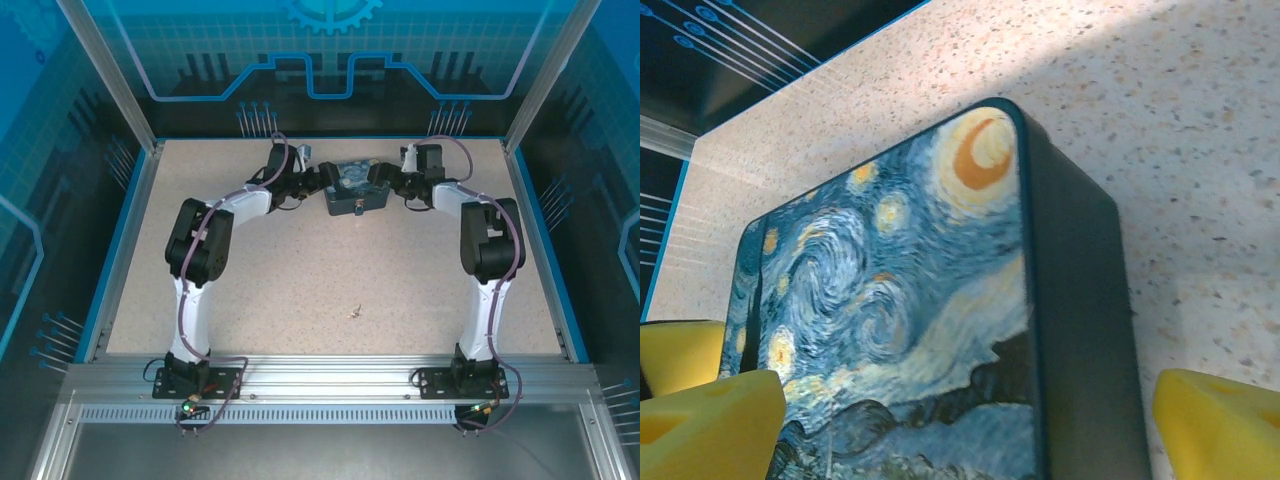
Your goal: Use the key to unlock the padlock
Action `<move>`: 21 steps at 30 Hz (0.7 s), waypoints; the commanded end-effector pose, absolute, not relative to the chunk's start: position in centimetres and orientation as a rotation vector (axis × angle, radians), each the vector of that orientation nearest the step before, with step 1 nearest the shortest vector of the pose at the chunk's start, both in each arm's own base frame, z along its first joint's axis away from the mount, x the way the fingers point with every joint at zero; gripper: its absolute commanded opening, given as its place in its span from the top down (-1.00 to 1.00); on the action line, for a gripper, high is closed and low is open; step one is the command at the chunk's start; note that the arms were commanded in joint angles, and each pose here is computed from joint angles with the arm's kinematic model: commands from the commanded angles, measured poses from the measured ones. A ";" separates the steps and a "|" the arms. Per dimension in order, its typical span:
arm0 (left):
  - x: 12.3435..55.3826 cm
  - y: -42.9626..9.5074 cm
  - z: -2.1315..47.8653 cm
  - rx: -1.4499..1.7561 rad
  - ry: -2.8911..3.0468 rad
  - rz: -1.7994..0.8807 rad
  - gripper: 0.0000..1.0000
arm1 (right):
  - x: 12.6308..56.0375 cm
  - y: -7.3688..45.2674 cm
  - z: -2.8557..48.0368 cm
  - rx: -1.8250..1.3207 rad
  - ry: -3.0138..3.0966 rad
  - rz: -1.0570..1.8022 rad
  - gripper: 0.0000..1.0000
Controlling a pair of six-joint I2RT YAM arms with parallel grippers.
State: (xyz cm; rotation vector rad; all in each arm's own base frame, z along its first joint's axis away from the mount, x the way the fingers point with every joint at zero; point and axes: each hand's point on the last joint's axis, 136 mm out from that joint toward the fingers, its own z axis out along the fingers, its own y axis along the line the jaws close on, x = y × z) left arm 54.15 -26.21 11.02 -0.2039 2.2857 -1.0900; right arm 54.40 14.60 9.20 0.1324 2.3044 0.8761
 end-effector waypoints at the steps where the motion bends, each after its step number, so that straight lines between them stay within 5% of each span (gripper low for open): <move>1: 54.0 -27.6 10.5 -0.172 2.332 -1.133 -0.81 | 54.4 16.4 9.0 0.057 2.311 0.927 -0.87; 21: 47.7 -26.9 11.4 -0.068 2.388 -1.137 -0.80 | 43.6 25.0 10.7 -0.237 2.352 1.099 -0.83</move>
